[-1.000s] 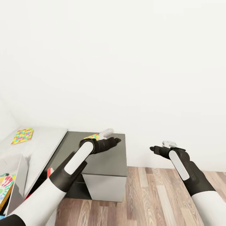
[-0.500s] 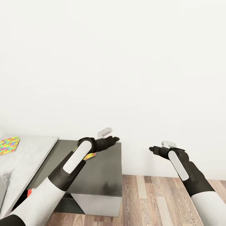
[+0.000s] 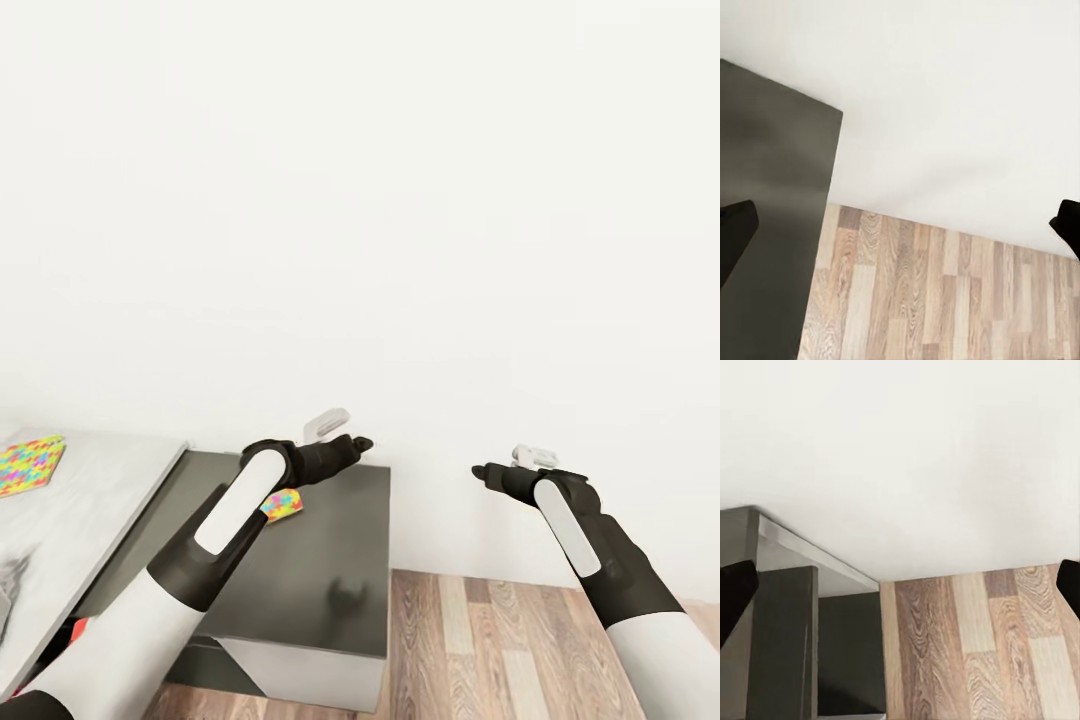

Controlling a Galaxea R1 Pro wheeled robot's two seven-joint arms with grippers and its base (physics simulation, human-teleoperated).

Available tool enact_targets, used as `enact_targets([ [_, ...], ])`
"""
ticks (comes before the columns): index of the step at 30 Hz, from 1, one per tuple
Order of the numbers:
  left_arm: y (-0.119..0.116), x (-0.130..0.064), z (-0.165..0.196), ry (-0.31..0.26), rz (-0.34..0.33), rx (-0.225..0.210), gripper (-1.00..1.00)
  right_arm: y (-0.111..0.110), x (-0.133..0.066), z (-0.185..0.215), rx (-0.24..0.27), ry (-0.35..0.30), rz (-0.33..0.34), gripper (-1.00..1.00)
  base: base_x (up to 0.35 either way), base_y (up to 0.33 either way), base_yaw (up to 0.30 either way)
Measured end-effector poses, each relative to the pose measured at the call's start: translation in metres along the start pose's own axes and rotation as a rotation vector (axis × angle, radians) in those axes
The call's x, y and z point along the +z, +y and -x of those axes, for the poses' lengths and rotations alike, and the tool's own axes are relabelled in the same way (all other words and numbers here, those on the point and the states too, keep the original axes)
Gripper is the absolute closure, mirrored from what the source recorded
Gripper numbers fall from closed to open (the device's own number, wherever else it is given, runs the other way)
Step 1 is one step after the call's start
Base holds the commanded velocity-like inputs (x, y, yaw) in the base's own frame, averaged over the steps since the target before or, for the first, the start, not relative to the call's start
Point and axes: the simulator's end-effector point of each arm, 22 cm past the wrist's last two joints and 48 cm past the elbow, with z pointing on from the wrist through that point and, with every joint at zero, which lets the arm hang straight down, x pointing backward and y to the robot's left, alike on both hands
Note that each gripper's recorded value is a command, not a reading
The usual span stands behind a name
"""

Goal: Put all the toys in the child's room - the three board games (two on the bed and one on the table), the two jigsaw puzzles on the table, and the tennis ball on the table - inside the toy box on the table in the child's room.

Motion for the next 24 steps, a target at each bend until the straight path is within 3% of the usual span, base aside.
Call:
enact_targets([
  [9,0.014,-0.001,0.002,-0.005,0.014,-0.039,-1.00,0.001,0.000,0.001,0.000,-0.002,0.002,-1.00,0.012,-0.008,0.110],
  [24,0.019,-0.002,0.002,-0.005,0.019,-0.050,-1.00,0.000,-0.001,0.001,0.000,-0.003,0.002,-1.00,0.063,0.007,0.020],
])
